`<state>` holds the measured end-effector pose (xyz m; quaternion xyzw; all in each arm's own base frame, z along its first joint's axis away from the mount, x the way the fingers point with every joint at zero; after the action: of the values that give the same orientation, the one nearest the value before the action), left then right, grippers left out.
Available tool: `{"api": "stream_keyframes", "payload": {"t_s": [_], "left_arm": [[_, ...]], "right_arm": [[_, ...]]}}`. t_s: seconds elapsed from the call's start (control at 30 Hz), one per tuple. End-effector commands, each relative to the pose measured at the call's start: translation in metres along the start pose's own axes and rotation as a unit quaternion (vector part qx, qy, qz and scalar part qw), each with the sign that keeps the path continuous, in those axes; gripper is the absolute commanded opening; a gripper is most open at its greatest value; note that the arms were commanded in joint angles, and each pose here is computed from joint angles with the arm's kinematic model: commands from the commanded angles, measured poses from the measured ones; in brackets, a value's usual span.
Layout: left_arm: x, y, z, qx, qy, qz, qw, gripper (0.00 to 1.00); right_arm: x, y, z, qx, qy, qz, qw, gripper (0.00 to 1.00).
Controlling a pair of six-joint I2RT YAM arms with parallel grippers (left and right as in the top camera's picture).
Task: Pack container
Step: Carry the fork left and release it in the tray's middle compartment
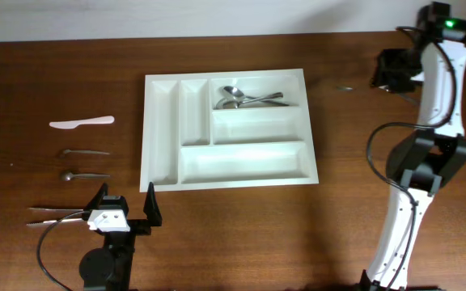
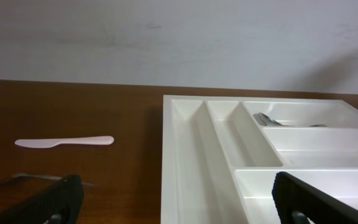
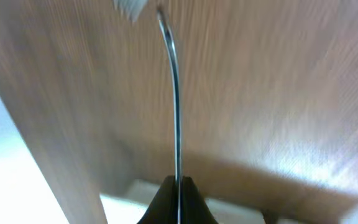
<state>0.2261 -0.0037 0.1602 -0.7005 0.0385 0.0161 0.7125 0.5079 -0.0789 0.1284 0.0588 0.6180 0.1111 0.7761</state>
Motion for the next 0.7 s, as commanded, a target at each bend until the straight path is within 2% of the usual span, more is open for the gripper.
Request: {"api": "stream_keyframes", "payload": {"t_s": [0.0, 0.33, 0.67], "left_arm": [[0.000, 0.001, 0.000, 0.008, -0.001, -0.001, 1.000, 0.99], [0.000, 0.001, 0.000, 0.008, -0.001, -0.001, 1.000, 0.99], [0.000, 0.001, 0.000, 0.008, -0.001, -0.001, 1.000, 0.99]], "right_arm": [[-0.013, 0.045, 0.007, -0.036, -0.008, 0.018, 0.999, 0.04], [0.009, 0.147, -0.012, -0.076, 0.062, 0.060, 0.993, 0.04], [0.024, 0.228, -0.031, -0.084, 0.103, 0.070, 0.989, 0.04]]}}
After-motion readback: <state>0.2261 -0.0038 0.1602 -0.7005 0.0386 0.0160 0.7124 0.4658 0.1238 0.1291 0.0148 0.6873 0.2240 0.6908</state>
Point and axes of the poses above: each gripper's point midway between its finger pads, its own x axis out along the fingers, its own z axis along the line the jaws close on, y = z × x, the point moved 2 cm from there along -x, back along the fingers, and after that the axes turned 5 degrees about x, right-handed, at the moved point
